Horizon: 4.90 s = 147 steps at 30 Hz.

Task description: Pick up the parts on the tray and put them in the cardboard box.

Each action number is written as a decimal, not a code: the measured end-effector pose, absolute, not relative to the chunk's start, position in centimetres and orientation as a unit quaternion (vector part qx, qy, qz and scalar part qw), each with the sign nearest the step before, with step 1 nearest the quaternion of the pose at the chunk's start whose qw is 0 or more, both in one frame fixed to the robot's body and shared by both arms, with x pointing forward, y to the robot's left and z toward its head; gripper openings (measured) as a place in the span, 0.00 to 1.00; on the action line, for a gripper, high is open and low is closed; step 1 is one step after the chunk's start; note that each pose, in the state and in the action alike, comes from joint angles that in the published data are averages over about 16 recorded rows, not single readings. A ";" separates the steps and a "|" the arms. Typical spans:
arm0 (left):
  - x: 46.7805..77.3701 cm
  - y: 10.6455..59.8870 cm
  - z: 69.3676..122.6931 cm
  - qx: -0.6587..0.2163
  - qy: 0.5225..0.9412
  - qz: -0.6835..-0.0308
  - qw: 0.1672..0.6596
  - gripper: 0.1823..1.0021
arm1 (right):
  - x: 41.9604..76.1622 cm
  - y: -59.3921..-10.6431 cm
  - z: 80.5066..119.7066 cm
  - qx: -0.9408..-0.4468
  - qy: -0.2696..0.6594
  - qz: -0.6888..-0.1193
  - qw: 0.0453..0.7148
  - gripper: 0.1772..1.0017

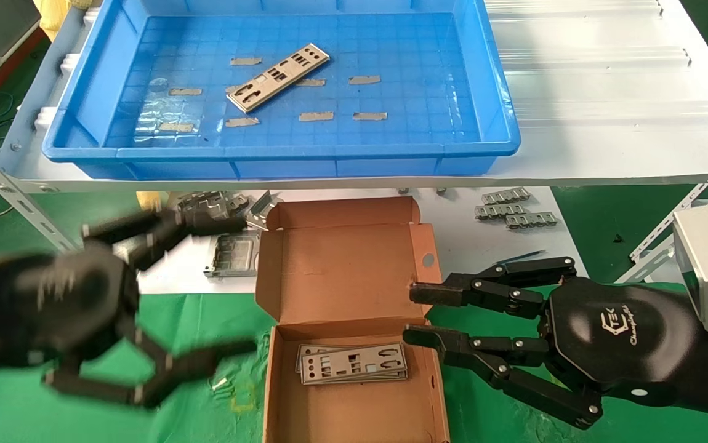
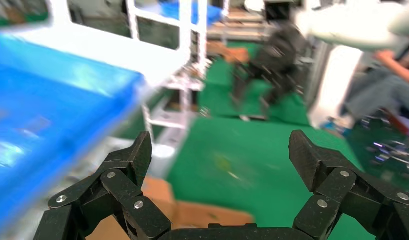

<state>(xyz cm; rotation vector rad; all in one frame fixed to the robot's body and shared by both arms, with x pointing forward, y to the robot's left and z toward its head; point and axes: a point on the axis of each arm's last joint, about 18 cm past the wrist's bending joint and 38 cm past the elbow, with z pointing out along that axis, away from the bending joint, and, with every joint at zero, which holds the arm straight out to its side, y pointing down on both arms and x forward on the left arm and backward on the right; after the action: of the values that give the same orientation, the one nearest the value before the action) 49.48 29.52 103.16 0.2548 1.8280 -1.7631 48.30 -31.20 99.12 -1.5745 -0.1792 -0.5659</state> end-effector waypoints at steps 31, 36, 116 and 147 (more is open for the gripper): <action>66.4 24.3 117.5 -0.055 0.677 -0.603 0.419 1.00 | 48.3 -31.2 99.1 -0.698 -0.079 -0.251 0.666 0.02; 68.2 23.9 118.2 -0.087 0.671 -0.586 0.446 1.00 | 48.3 -31.2 99.1 -0.698 -0.079 -0.251 0.666 0.02; 71.9 21.8 118.1 -0.181 0.657 -0.563 0.467 0.34 | 48.3 -31.2 99.1 -0.698 -0.079 -0.251 0.666 0.37; 62.1 22.8 118.4 0.034 0.714 -0.603 0.355 0.33 | 48.3 -31.2 99.1 -0.698 -0.079 -0.251 0.666 0.98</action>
<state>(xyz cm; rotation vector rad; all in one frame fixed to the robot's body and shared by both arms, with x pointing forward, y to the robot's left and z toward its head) 62.10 22.81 118.43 0.0886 1.8450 -1.5578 48.30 -31.20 99.12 -1.5745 -0.1792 -0.5659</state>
